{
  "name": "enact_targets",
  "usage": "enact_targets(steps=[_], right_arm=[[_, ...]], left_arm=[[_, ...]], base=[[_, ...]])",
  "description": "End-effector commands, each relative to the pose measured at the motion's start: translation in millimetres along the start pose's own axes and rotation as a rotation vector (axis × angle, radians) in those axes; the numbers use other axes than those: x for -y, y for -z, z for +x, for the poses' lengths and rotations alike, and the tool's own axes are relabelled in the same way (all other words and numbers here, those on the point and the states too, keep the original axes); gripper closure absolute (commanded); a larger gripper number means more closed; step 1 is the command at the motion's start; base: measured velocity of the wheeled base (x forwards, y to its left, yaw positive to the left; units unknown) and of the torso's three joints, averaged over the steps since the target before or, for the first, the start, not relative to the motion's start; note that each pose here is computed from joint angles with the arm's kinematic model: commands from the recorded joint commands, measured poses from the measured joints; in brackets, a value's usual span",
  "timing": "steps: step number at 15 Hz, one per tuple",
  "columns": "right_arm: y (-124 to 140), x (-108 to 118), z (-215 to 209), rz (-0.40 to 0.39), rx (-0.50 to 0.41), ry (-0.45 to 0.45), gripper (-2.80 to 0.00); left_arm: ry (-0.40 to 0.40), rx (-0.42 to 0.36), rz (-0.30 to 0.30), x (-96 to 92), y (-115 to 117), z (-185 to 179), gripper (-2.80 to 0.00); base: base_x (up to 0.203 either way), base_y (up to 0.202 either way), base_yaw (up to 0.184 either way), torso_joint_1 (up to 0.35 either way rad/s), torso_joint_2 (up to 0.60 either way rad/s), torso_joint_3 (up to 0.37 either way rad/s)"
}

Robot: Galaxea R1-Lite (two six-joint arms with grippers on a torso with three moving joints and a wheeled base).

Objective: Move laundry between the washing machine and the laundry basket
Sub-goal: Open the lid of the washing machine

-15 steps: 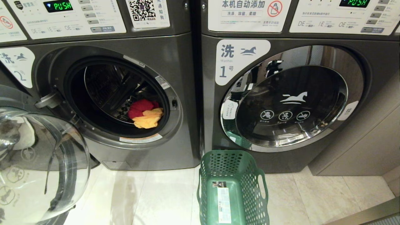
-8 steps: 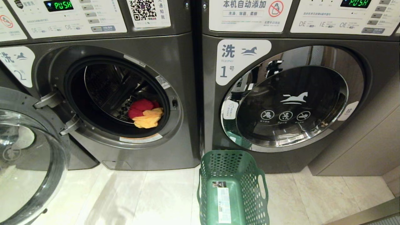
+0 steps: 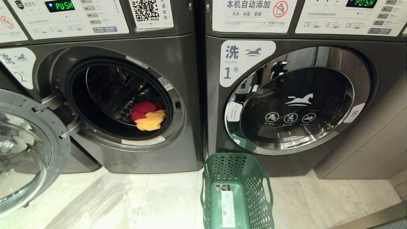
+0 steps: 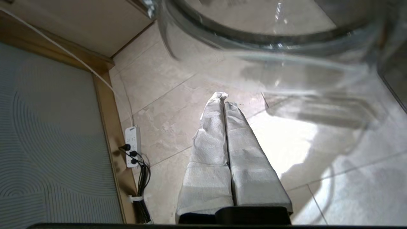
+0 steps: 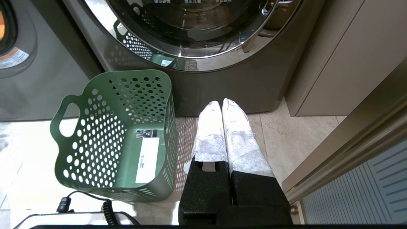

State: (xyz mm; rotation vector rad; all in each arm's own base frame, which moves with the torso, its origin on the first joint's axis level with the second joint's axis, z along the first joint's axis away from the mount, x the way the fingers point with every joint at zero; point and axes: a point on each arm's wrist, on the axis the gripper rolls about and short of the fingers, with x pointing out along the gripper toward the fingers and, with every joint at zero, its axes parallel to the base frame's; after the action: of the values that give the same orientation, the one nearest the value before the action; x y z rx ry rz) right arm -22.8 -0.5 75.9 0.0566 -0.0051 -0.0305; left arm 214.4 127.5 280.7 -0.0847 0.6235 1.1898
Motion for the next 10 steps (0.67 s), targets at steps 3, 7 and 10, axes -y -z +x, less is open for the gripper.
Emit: enact_targets(steps=[3,7,10], right_arm=[[-0.1,0.0,0.1,0.000,-0.001,0.000,0.00],[-0.1,0.0,0.1,0.000,-0.001,0.000,0.00],[-0.1,0.0,0.1,0.000,-0.001,0.000,0.00]], left_arm=[[0.308,0.055,0.091,-28.9,62.1,-71.3,0.00],[0.724,0.141,0.167,-60.1,145.2,-89.9,0.00],[0.928,0.270,0.235,-72.2,204.1,-82.9,0.00]], base=[[0.000,0.000,0.000,0.000,0.00,0.000],[0.000,0.000,0.000,0.000,0.00,0.000],[0.000,0.000,0.000,0.000,0.00,0.000]])
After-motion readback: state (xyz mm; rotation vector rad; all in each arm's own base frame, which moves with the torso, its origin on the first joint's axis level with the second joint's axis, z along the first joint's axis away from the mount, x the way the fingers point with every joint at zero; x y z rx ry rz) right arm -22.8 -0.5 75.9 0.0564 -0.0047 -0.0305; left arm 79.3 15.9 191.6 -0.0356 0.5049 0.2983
